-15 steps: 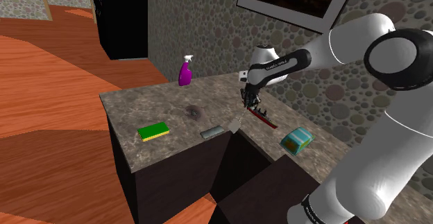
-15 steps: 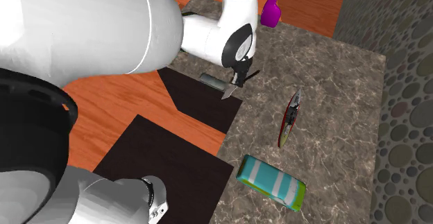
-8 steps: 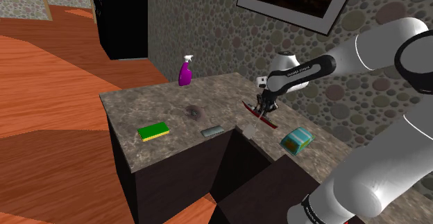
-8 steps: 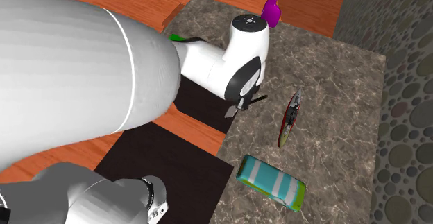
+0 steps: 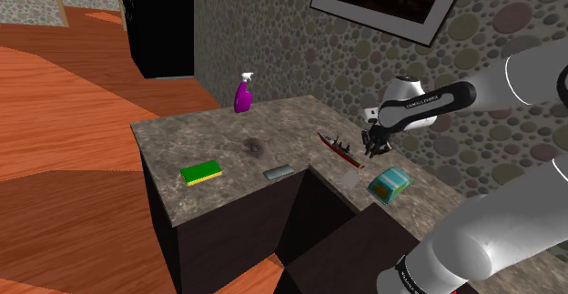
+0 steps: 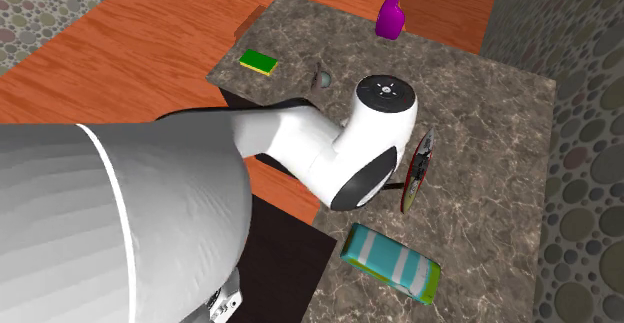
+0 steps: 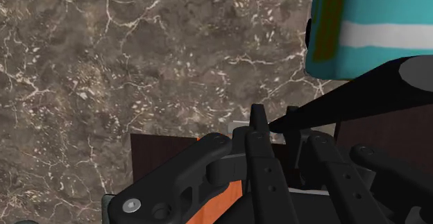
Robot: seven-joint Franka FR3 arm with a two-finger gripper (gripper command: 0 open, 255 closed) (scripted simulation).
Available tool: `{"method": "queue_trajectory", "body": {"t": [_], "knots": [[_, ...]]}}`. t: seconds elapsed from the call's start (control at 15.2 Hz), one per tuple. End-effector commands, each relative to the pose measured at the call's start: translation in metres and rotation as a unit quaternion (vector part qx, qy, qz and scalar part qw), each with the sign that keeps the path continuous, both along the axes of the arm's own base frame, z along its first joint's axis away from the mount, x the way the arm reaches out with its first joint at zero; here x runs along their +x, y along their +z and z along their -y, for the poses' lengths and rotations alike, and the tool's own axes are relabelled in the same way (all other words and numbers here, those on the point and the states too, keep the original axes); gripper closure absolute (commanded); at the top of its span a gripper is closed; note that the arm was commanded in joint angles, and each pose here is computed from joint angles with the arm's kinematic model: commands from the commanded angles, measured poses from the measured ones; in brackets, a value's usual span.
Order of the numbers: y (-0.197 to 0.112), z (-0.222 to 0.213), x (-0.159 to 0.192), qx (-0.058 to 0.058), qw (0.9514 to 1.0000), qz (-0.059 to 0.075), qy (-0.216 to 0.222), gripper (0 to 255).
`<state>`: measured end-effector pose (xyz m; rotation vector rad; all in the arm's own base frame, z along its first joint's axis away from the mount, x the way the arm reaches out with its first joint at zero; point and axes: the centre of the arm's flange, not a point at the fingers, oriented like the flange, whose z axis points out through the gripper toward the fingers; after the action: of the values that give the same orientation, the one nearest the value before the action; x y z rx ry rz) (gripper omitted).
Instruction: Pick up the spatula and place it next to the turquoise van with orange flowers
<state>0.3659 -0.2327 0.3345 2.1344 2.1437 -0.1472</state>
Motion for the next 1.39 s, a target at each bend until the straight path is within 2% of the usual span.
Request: {"method": "queue_trajectory", "body": {"t": [0.0, 1.32], "knots": [[-0.001, 0.014, -0.022, 0.0, 1.0, 0.0, 0.001, 255], [-0.001, 0.176, -0.231, 0.0, 1.0, 0.0, 0.001, 255]]}}
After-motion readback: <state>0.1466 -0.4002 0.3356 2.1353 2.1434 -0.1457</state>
